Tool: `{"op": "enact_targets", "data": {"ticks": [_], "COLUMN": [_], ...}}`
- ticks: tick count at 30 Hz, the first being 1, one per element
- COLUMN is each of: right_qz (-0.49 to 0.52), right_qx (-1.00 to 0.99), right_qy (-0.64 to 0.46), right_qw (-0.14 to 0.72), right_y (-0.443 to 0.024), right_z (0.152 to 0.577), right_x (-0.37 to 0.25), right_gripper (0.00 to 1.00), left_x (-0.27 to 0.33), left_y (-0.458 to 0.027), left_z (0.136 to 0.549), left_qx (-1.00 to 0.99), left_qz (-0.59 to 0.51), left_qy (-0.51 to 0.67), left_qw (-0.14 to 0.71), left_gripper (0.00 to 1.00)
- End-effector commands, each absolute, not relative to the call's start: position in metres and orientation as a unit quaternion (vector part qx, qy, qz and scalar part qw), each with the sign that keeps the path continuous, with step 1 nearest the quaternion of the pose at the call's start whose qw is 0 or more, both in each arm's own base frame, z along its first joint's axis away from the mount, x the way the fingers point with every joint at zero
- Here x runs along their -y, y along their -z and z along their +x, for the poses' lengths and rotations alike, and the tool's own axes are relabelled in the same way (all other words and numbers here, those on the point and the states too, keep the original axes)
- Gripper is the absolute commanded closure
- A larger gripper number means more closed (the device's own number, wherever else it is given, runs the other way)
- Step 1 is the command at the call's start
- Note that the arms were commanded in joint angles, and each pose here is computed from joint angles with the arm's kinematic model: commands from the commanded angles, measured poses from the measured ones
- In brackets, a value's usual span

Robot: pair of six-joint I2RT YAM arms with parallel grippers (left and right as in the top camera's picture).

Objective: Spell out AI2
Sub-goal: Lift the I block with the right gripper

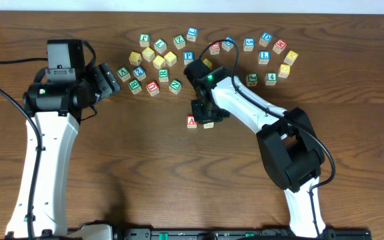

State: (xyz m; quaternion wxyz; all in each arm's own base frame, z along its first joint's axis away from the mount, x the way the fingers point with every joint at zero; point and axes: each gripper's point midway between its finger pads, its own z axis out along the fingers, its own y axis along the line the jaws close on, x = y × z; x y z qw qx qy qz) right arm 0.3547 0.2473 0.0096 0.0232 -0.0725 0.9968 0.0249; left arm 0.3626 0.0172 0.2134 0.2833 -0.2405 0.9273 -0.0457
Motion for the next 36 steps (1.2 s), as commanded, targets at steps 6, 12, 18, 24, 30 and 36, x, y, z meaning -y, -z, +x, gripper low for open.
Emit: {"op": "enact_targets", "data": {"ticks": [6, 12, 18, 24, 30, 36], "right_qz": [-0.058, -0.056, -0.059, -0.055, -0.056, -0.056], "right_qx": [-0.998, -0.998, -0.998, -0.998, -0.998, -0.998], "right_qy": [-0.002, -0.001, 0.000, 0.000, -0.002, -0.004], "right_qw": [0.026, 0.026, 0.031, 0.028, 0.018, 0.013], "right_y": [-0.0032, -0.0027, -0.0028, -0.0027, -0.0025, -0.0027], "right_z": [0.3513, 0.3506, 0.3505, 0.3492, 0.3448, 0.3427], "right_x": [-0.2418, -0.2421, -0.2452, -0.2449, -0.2446, -0.2451], "right_gripper": [0.90, 0.89, 0.88, 0.82, 0.78, 0.73], "left_x": [-0.0194, -0.0193, -0.0194, -0.0194, -0.0193, -0.0193], "left_y": [-0.2120, -0.2120, -0.2120, -0.2120, -0.2120, -0.2120], "left_z": [0.3634, 0.3634, 0.3633, 0.3634, 0.3634, 0.3634], "left_qx": [-0.927, -0.927, -0.927, -0.927, -0.927, -0.927], "left_qz": [-0.244, -0.244, -0.244, -0.244, -0.244, -0.244], "left_qy": [0.042, 0.042, 0.042, 0.042, 0.042, 0.042], "left_qw": [0.281, 0.281, 0.281, 0.281, 0.281, 0.281], "left_gripper": [0.12, 0.12, 0.12, 0.12, 0.12, 0.12]}}
